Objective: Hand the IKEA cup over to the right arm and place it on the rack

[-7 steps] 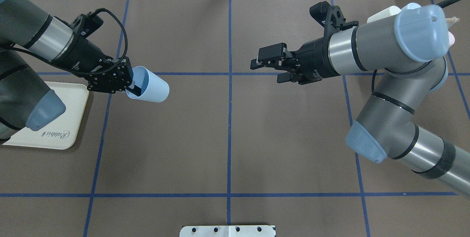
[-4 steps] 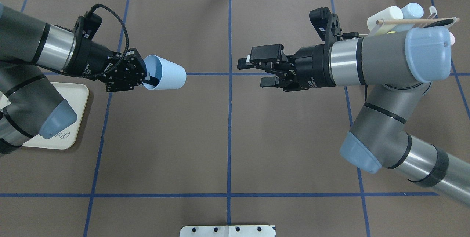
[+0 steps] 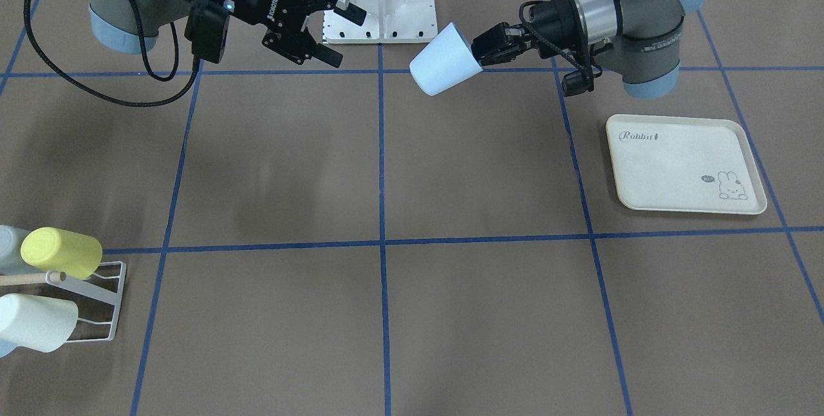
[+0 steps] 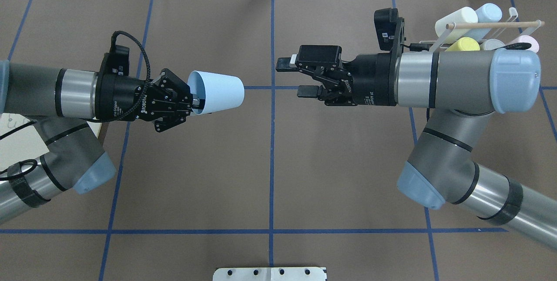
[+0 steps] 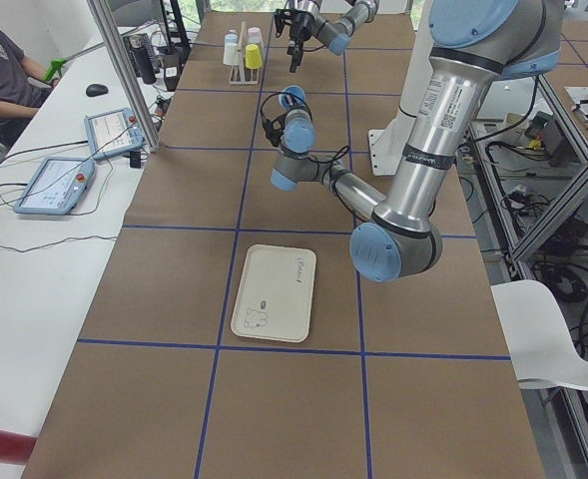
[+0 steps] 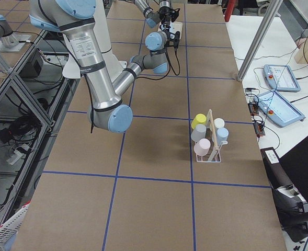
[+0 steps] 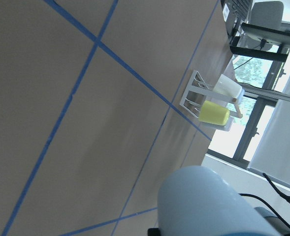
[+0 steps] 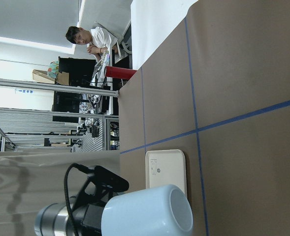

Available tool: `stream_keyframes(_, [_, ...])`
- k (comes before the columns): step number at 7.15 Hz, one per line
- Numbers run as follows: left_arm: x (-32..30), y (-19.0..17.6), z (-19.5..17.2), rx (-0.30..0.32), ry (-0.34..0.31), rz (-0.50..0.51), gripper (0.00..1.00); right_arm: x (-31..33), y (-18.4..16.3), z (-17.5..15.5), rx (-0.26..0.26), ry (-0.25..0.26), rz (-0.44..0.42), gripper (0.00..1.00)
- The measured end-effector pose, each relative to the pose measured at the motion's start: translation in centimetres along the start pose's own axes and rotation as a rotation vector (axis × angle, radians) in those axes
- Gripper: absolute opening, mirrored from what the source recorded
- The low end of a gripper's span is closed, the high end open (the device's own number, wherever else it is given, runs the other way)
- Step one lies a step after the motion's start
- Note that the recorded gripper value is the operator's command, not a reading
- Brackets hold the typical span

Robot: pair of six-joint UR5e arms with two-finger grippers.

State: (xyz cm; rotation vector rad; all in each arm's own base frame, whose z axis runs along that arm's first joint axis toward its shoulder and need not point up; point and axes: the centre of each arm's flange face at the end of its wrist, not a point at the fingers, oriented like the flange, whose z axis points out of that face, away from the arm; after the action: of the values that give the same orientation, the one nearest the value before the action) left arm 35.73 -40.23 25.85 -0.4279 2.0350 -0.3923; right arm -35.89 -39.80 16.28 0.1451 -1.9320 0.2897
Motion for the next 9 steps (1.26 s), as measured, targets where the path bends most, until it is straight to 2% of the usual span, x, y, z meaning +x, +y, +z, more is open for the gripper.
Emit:
stream_keyframes(3, [-1.8,1.0,1.8,-0.151,0.248,-0.245,0.0,-0.1,1.3,-0.2,-0.026,-0.106,0.003,0.96])
stream_keyframes(5, [-3.2,3.1,3.5,-0.254,0.383,-0.352,0.0,0.1,2.5,0.3,-0.063,-0.188,0.001,0.96])
stream_keyframes(7, [-4.0,4.9,4.7,-0.322,0.467,-0.431,0.0,0.6,3.4,0.9,-0.087,-0.239,0.01,0.96])
stream_keyframes(9, [-3.6,5.5,5.4,-0.35,0.497,-0.471,0.0,0.0,4.0,1.6,-0.106,-0.268,0.014,0.97])
